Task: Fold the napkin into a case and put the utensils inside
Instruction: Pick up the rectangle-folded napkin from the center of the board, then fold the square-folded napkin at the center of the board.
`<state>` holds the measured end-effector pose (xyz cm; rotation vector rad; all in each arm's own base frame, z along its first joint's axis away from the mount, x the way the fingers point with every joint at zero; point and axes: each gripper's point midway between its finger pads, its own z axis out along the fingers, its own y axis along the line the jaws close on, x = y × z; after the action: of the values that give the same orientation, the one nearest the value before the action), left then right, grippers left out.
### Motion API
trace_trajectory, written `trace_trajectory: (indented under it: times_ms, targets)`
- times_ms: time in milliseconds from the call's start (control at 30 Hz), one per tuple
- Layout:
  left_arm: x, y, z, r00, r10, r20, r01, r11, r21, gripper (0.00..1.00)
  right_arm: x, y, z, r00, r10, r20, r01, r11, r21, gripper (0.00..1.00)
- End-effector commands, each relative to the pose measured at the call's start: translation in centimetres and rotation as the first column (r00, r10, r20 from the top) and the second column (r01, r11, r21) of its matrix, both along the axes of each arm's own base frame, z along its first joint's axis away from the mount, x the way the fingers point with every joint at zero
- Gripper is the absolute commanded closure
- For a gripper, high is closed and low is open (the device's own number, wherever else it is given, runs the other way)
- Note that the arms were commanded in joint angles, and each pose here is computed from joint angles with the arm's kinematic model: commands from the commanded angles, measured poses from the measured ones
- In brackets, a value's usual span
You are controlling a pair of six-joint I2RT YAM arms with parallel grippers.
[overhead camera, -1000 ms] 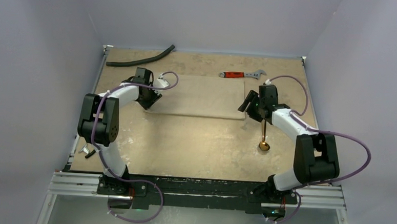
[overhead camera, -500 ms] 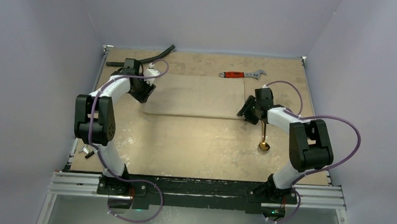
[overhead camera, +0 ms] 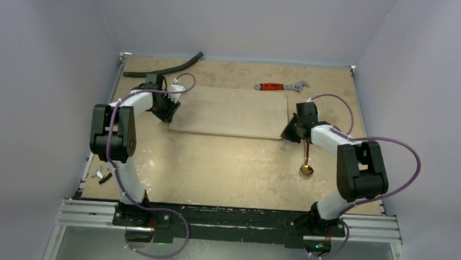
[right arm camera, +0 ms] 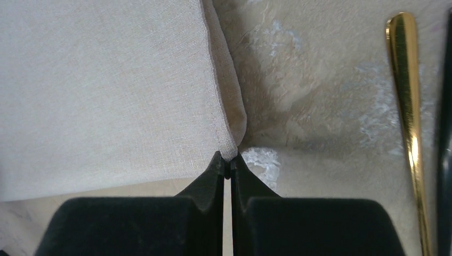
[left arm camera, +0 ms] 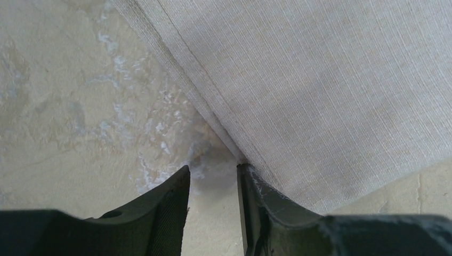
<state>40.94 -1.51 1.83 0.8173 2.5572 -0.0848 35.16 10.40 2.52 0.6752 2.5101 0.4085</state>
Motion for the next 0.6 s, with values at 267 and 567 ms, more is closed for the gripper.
trace_trajectory:
  times_ms: [267, 567]
  targets:
    - [-7.1, -8.8, 0.2, 0.964, -0.243, -0.106, 0.219, 0.955, -0.201, 0.66, 0.8, -4.1, 4.1, 0.994, -0.058, 0.092, 0.070, 0.988, -0.136, 1.00]
    - [-7.0, -7.9, 1.4, 0.977, -0.187, -0.103, 0.162, 0.962, -0.218, 0.68, 4.0, 5.3, 8.8, 0.946, 0.238, 0.219, -0.194, 0.959, -0.206, 1.00]
